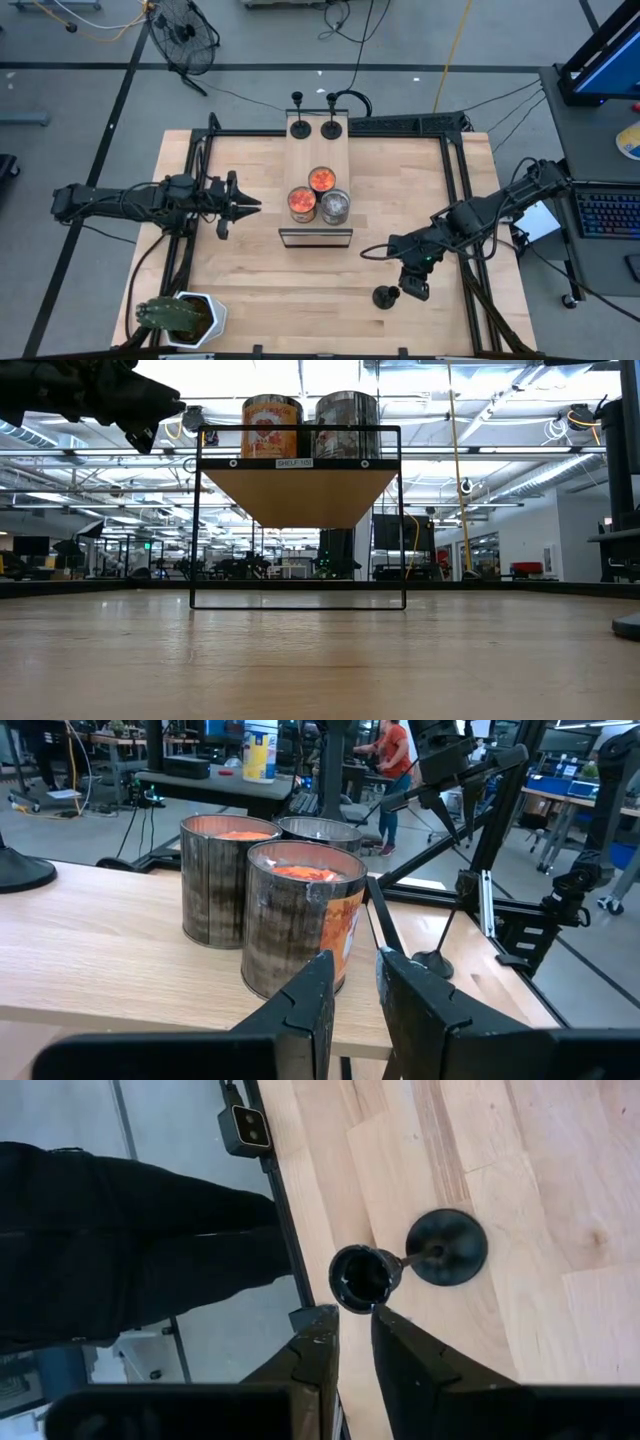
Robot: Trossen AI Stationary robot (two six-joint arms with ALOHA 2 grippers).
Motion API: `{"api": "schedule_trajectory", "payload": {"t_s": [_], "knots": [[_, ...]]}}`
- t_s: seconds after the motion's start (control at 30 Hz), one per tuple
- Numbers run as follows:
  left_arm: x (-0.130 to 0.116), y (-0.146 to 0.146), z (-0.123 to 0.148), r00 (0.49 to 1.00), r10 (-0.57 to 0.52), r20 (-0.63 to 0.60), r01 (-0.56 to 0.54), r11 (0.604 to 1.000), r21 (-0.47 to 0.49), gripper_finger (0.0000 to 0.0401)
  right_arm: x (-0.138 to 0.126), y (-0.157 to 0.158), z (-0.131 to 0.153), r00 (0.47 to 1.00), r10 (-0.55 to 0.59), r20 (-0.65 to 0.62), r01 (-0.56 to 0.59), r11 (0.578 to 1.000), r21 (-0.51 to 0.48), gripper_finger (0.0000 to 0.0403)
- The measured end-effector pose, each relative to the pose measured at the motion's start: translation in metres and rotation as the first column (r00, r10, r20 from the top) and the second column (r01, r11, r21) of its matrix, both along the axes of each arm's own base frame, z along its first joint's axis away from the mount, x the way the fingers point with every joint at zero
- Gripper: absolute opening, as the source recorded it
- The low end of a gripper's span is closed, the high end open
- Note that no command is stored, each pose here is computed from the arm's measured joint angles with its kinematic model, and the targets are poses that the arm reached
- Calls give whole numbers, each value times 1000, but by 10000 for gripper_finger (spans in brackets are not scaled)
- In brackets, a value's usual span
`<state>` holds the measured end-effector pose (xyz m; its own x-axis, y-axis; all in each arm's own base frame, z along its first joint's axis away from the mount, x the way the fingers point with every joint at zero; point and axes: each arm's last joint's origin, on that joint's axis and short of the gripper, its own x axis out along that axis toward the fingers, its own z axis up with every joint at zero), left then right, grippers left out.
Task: Pick & Place candle stick holders
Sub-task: Put the black candle holder on the shelf
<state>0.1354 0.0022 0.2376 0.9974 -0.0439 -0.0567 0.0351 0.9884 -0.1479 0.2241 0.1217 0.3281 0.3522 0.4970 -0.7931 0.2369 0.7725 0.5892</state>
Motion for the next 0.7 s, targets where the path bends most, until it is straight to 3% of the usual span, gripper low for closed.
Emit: {"api": "schedule_trajectory", "payload": {"t_s": [0.5,0.7], "knots": [[0,0,0,1000,0,0,0,1000,0,88,0,-2,-1,998,-48,-36,48,999,14,56],[0,0,0,1000,0,0,0,1000,0,88,0,-4,-1,995,-78,-59,79,997,14,99]]}}
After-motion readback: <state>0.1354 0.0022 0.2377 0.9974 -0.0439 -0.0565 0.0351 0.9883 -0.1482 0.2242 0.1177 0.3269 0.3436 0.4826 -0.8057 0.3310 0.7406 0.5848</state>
